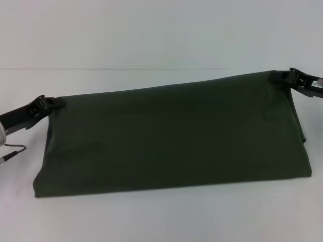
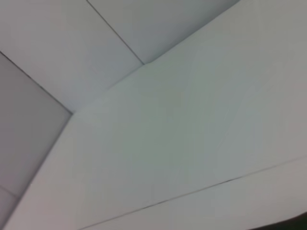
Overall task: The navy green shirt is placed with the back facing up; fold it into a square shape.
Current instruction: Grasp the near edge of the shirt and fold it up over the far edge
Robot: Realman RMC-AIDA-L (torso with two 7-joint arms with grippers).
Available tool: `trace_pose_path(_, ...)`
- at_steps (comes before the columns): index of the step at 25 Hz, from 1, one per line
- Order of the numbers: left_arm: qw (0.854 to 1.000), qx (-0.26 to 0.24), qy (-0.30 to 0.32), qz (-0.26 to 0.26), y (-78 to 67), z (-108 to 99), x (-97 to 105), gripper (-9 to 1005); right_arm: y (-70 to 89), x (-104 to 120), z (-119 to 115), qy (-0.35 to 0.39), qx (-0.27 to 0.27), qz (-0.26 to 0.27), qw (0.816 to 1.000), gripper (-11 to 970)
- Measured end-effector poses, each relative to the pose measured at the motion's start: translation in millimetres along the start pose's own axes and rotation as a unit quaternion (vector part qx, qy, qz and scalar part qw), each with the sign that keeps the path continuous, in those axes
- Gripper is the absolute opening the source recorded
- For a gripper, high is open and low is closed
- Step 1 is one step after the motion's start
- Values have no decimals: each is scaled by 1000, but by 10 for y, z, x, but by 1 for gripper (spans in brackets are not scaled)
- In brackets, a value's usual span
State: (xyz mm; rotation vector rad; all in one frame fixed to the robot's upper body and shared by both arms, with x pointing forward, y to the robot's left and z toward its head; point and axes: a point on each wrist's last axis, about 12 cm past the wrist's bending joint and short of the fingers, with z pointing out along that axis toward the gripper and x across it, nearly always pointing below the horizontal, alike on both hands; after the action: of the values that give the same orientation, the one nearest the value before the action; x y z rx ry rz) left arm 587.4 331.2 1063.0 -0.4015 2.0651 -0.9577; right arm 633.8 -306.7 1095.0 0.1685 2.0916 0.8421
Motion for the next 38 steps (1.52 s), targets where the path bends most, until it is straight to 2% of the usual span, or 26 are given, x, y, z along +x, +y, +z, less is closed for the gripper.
trace_pose_path(5, 1000, -10, -22, 11, -32, 100, 26, 38, 96, 50, 206, -6, 36, -33, 999, 47)
trace_pose_path(12, 999, -20, -30, 26, -77, 210, 37, 39, 155, 92, 352, -3, 68, -55, 996, 51)
trace_pose_path(26, 998, -34, -42, 41, -126, 330, 114, 106, 172, 172, 401, -21, 58, -58, 996, 119)
trace_pose_path(35, 994, -57, -89, 20, -69, 339, 172, 156, 147, 160, 397, -26, 69, -60, 996, 162)
trace_pose_path(38, 993, -62, -96, 19, -58, 353, 209, 173, 152, 158, 400, -31, 67, -54, 996, 300)
